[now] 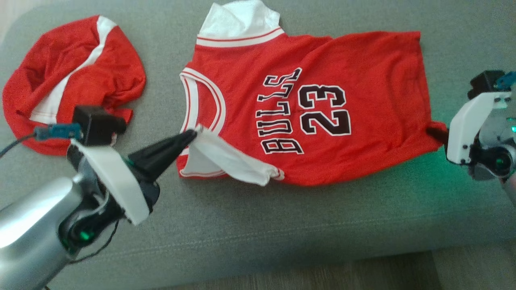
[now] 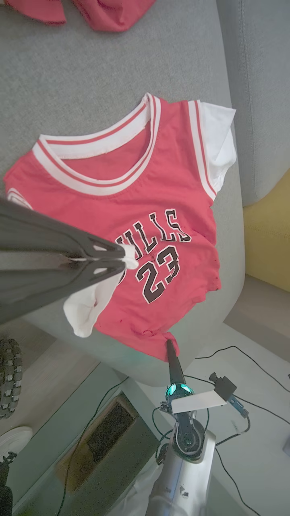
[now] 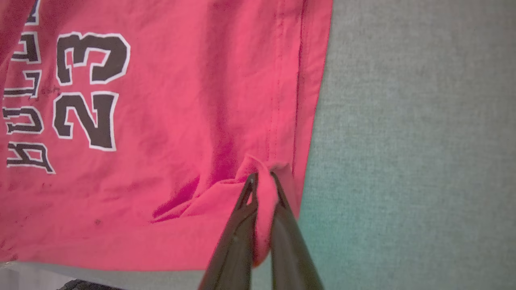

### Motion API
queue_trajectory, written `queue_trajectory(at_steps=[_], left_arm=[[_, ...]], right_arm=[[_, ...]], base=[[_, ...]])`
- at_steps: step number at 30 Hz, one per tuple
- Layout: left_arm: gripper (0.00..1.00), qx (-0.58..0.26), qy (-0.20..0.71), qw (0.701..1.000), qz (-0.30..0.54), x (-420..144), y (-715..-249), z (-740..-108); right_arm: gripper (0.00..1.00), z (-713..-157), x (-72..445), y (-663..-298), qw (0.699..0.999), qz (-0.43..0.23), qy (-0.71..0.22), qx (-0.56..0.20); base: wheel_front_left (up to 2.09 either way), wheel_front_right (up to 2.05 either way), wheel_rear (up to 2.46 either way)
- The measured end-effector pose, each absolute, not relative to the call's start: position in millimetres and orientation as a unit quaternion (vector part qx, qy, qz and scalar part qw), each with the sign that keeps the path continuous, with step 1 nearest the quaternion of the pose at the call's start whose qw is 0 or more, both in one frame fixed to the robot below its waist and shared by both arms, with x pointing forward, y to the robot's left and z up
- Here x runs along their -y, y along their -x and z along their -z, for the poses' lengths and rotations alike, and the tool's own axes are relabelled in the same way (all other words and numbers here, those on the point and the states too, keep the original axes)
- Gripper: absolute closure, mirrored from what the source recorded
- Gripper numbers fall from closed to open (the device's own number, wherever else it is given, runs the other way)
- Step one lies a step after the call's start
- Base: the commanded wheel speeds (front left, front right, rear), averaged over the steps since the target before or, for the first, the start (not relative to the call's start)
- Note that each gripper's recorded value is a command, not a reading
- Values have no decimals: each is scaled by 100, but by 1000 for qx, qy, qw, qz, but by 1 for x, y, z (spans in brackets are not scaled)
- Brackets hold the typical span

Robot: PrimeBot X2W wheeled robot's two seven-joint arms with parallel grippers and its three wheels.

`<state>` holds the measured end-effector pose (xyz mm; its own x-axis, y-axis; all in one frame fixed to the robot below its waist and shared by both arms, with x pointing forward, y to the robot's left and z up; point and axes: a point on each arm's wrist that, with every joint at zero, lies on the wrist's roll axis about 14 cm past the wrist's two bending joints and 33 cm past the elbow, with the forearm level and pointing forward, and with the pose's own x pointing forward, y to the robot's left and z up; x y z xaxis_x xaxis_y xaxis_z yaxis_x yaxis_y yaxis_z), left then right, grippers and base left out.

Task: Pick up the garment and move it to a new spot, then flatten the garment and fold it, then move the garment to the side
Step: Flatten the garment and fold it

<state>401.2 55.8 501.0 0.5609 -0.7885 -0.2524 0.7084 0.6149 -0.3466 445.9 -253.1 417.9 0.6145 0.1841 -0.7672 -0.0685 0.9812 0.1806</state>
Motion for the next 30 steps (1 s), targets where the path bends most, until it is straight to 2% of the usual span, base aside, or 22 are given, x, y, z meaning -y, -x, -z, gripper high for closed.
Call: queue_trajectory(at_steps=[9,30], left_arm=[[100,-164,99,891,410,-47,-448,-491],[100,-118,81,930,339,-54,-517,-469]], right_arm=[[100,-415,259,-483,917,-52,-59,-390],[100,-399,256,-508,931,-36,-65,-358]], base=[[0,0,0],[0,0,0]])
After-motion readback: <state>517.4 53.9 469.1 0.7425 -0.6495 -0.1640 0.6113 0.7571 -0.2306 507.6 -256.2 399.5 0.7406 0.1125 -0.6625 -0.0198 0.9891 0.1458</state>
